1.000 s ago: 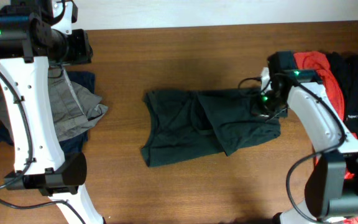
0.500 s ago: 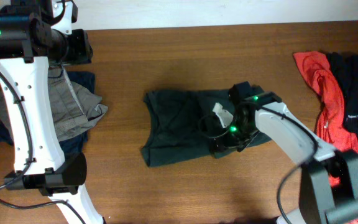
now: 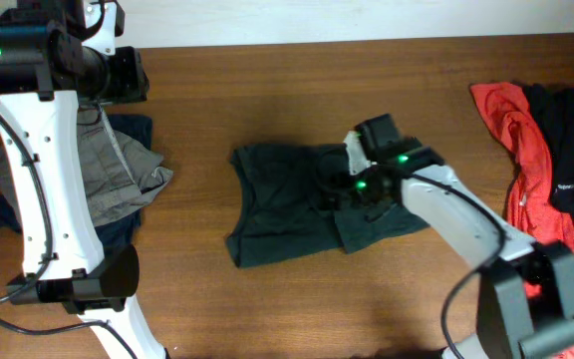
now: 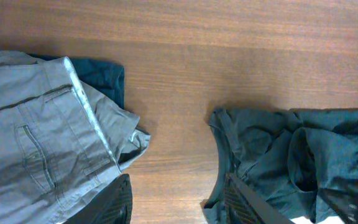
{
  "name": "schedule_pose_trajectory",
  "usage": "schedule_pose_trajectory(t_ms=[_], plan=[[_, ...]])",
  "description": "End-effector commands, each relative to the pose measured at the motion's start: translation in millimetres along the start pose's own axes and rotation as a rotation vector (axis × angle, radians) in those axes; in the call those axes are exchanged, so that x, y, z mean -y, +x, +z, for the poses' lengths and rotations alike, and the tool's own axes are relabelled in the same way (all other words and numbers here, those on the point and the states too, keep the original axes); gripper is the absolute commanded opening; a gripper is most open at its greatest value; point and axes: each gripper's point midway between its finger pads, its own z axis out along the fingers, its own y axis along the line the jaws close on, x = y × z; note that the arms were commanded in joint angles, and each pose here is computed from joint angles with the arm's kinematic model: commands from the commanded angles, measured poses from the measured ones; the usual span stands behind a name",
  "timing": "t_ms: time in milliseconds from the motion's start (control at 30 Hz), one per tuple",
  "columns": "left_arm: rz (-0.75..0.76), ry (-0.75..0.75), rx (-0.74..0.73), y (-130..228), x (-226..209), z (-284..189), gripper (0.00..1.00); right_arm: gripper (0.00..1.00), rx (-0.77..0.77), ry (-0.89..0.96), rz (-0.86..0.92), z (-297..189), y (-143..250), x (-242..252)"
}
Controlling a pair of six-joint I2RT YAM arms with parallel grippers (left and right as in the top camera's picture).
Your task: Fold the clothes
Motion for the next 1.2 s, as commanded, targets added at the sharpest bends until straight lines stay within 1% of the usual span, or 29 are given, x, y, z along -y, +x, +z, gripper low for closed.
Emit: schedule_pose_trajectory(t_ms=[0,33,67,100,133,167,200,267,400,667,700,767,800,867,967,1033,1100,1133,1167], plan=[[0.012,-0.004,0.018,-1,1,-6,0.48,0.67,0.044,0.117,0.069,13,-9,9],[0.012,-0.004,0.018,-1,1,-6,0.48,0.66,0.047,0.130,0.077,16,-9,9],[0.012,-0.004,0.018,-1,1,-6,0.48,0.59,0.052,0.151,0.095,20,-10,12],[0.012,-0.004,0.018,-1,1,-6,0.48,0.50,0.062,0.172,0.114,21,-11,15],[0.012,-0.003,0.017,-1,1,-6,0.48,0.28,0.080,0.189,0.139,23,-14,18],[0.012,-0.003,0.016,-1,1,-6,0.48,0.13,0.096,0.176,0.154,24,-18,16],[0.012,-0.003,0.016,-1,1,-6,0.48,0.04,0.116,0.146,0.168,24,-24,10],[0.011,-0.003,0.016,-1,1,-6,0.48,0.04,0.144,0.065,0.184,23,-35,-5],[0.011,0.000,0.016,-1,1,-6,0.48,0.04,0.198,-0.006,0.229,17,-53,-20],[0.012,0.003,0.016,-1,2,-6,0.48,0.04,0.247,-0.042,0.287,13,-67,-26],[0.011,0.003,0.016,-1,2,-6,0.48,0.12,0.246,-0.042,0.286,13,-67,-26],[0.012,0.003,0.016,-1,2,-6,0.48,0.53,0.238,-0.029,0.252,13,-65,-23],[0.012,0.003,0.016,-1,2,-6,0.48,0.59,0.228,-0.012,0.221,10,-63,-17],[0.012,0.003,0.016,-1,2,-6,0.48,0.61,0.208,0.019,0.202,1,-61,-2],[0.012,0.003,0.016,-1,2,-6,0.48,0.64,0.186,0.068,0.212,-26,-59,29],[0.012,0.004,0.016,-1,2,-6,0.48,0.67,0.195,0.060,0.195,-45,-59,43],[0.012,0.019,0.014,-1,5,-6,0.49,0.68,0.210,0.054,0.226,-60,-60,57],[0.013,0.035,0.013,0,8,-6,0.48,0.67,0.219,0.055,0.251,-67,-61,66],[0.013,0.059,0.008,0,12,-5,0.49,0.58,0.224,0.057,0.276,-70,-61,75]])
